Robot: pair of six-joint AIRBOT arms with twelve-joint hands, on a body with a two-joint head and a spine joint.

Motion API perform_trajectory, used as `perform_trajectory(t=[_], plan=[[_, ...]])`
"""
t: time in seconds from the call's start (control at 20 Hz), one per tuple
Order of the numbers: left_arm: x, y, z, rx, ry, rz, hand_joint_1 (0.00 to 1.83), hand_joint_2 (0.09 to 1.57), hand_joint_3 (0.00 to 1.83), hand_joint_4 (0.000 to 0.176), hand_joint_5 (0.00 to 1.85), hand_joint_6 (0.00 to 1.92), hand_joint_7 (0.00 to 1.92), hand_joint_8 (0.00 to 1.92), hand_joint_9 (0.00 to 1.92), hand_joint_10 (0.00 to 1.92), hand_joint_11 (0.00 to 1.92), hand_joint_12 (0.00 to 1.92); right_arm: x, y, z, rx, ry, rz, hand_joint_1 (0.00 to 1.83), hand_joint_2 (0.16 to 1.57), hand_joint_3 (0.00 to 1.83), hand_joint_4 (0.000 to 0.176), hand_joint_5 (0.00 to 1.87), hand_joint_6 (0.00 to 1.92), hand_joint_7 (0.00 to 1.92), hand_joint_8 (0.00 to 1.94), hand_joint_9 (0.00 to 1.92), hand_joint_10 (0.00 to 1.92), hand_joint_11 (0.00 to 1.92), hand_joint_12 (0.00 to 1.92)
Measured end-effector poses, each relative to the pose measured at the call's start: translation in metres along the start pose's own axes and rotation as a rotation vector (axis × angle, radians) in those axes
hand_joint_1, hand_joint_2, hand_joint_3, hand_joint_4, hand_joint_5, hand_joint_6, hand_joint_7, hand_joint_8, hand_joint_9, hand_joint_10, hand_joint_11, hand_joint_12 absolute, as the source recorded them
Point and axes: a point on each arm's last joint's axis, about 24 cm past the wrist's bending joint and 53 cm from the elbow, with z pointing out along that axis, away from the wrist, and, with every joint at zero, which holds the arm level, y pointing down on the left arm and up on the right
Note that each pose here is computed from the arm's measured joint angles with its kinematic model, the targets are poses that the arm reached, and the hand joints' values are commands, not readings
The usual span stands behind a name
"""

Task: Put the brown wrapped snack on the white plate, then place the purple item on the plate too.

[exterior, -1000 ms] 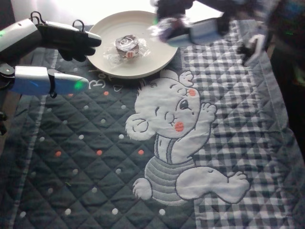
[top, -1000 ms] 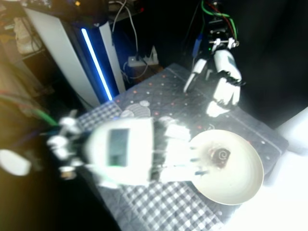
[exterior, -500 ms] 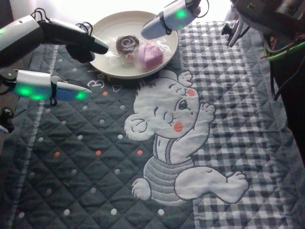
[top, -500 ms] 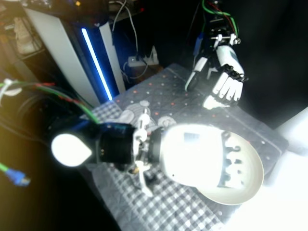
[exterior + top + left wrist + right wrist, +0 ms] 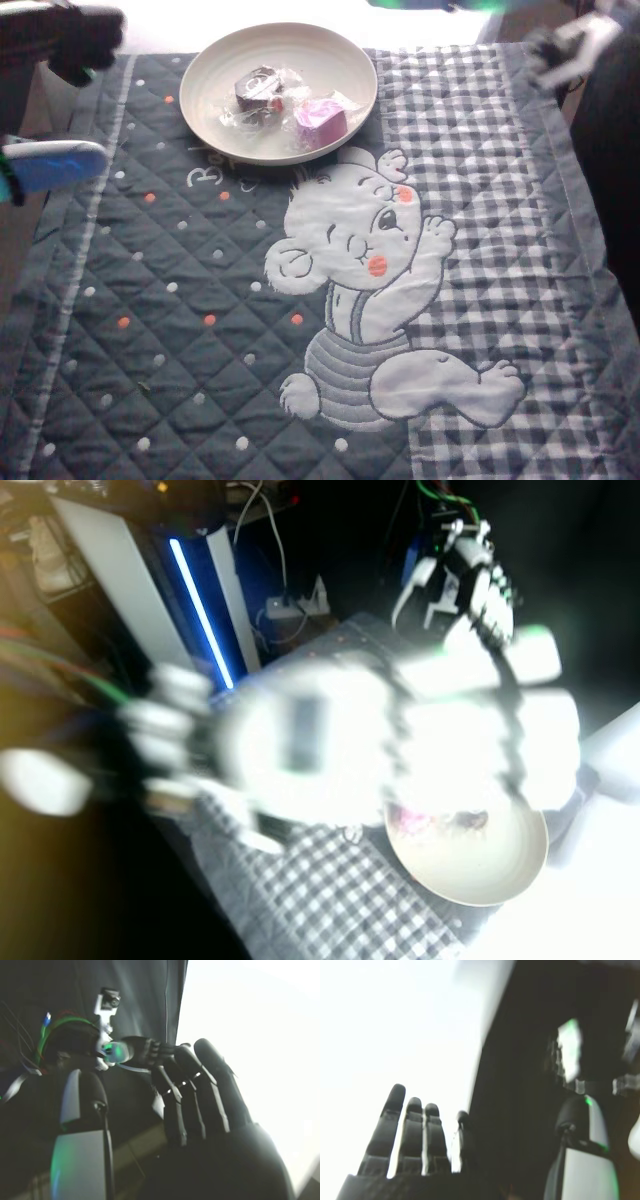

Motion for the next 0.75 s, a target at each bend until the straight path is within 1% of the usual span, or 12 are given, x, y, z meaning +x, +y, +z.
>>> perform_trajectory(t=[0.15, 0.2, 0.25, 0.3, 0.35, 0.4, 0.5, 0.55, 0.6, 0.65, 0.7, 0.75], plan=[[-0.008, -0.018, -0.007, 0.074, -0.050, -0.059, 0.55, 1.06, 0.01, 0.000, 0.16, 0.00, 0.29, 0.00, 0.43, 0.00, 0.00, 1.33, -0.008, 0.001, -0.044, -0.009, -0.076, 0.073, 0.74, 0.83, 0.01, 0.142, 0.01, 0.00, 0.16, 0.01, 0.18, 0.02, 0.09, 0.05], [-0.009, -0.027, -0.010, 0.111, -0.055, -0.080, 0.41, 1.07, 0.01, 0.000, 0.13, 0.00, 0.13, 0.00, 0.27, 0.00, 0.00, 1.21, -0.011, 0.011, -0.054, -0.052, -0.111, 0.095, 0.71, 0.85, 0.02, 0.140, 0.00, 0.00, 0.15, 0.00, 0.16, 0.01, 0.04, 0.02], [-0.008, -0.031, -0.015, 0.132, -0.054, -0.099, 0.37, 1.13, 0.01, 0.000, 0.12, 0.00, 0.15, 0.01, 0.33, 0.03, 0.00, 1.21, -0.014, 0.021, -0.064, -0.100, -0.152, 0.120, 0.72, 0.84, 0.01, 0.136, 0.02, 0.01, 0.19, 0.02, 0.18, 0.01, 0.05, 0.03], [-0.009, -0.036, -0.020, 0.157, -0.060, -0.126, 0.26, 1.16, 0.01, 0.000, 0.19, 0.01, 0.24, 0.01, 0.36, 0.02, 0.08, 1.02, -0.015, 0.030, -0.076, -0.140, -0.179, 0.138, 0.64, 0.90, 0.01, 0.137, 0.12, 0.01, 0.24, 0.01, 0.19, 0.01, 0.04, 0.02], [-0.011, -0.037, -0.021, 0.163, -0.067, -0.141, 0.05, 1.24, 0.00, 0.000, 0.20, 0.00, 0.26, 0.00, 0.32, 0.00, 0.06, 0.85, -0.013, 0.033, -0.080, -0.151, -0.183, 0.145, 0.69, 0.91, 0.01, 0.093, 0.15, 0.02, 0.26, 0.01, 0.20, 0.01, 0.06, 0.03], [-0.017, -0.044, -0.018, 0.190, -0.095, -0.171, 0.11, 1.20, 0.00, 0.000, 0.04, 0.00, 0.19, 0.00, 0.29, 0.00, 0.12, 0.64, -0.006, 0.045, -0.093, -0.188, -0.181, 0.166, 0.58, 0.97, 0.02, 0.041, 0.19, 0.01, 0.26, 0.00, 0.26, 0.00, 0.16, 0.06], [-0.018, -0.051, -0.016, 0.222, -0.096, -0.189, 0.20, 1.18, 0.00, 0.000, 0.01, 0.00, 0.10, 0.00, 0.28, 0.00, 0.18, 0.59, -0.004, 0.058, -0.099, -0.220, -0.169, 0.169, 0.44, 1.06, 0.01, 0.040, 0.17, 0.00, 0.22, 0.00, 0.24, 0.00, 0.13, 0.04], [-0.018, -0.058, -0.014, 0.245, -0.089, -0.188, 0.29, 1.18, 0.00, 0.068, 0.00, 0.00, 0.02, 0.00, 0.15, 0.00, 0.08, 0.59, -0.004, 0.067, -0.101, -0.241, -0.159, 0.151, 0.43, 1.09, 0.01, 0.056, 0.27, 0.01, 0.32, 0.01, 0.34, 0.01, 0.24, 0.07], [-0.017, -0.064, -0.012, 0.267, -0.083, -0.186, 0.24, 1.23, 0.01, 0.059, 0.02, 0.00, 0.07, 0.01, 0.17, 0.01, 0.02, 0.60, -0.010, 0.073, -0.103, -0.266, -0.173, 0.137, 0.46, 1.08, 0.00, 0.026, 0.40, 0.02, 0.38, 0.01, 0.39, 0.01, 0.27, 0.07], [-0.014, -0.071, -0.010, 0.288, -0.068, -0.172, 0.29, 1.22, 0.00, 0.046, 0.13, 0.02, 0.17, 0.02, 0.24, 0.02, 0.00, 0.64, -0.015, 0.075, -0.104, -0.275, -0.193, 0.134, 0.61, 1.07, 0.00, 0.018, 0.65, 0.06, 0.61, 0.02, 0.53, 0.02, 0.36, 0.11], [-0.015, -0.077, -0.008, 0.304, -0.065, -0.171, 0.41, 1.21, 0.00, 0.028, 0.28, 0.51, 0.40, 0.03, 0.38, 0.02, 0.00, 0.69, -0.017, 0.076, -0.104, -0.261, -0.198, 0.131, 0.60, 1.08, 0.01, 0.000, 0.86, 0.05, 0.81, 0.04, 0.70, 0.02, 0.37, 0.49], [-0.017, -0.082, -0.007, 0.313, -0.069, -0.173, 0.69, 1.31, 0.01, 0.146, 0.51, 1.37, 0.59, 0.04, 0.48, 0.02, 0.00, 0.66, -0.014, 0.079, -0.104, -0.254, -0.189, 0.124, 0.55, 1.12, 0.00, 0.000, 1.02, 0.10, 0.94, 0.06, 0.81, 0.04, 0.35, 0.74]])
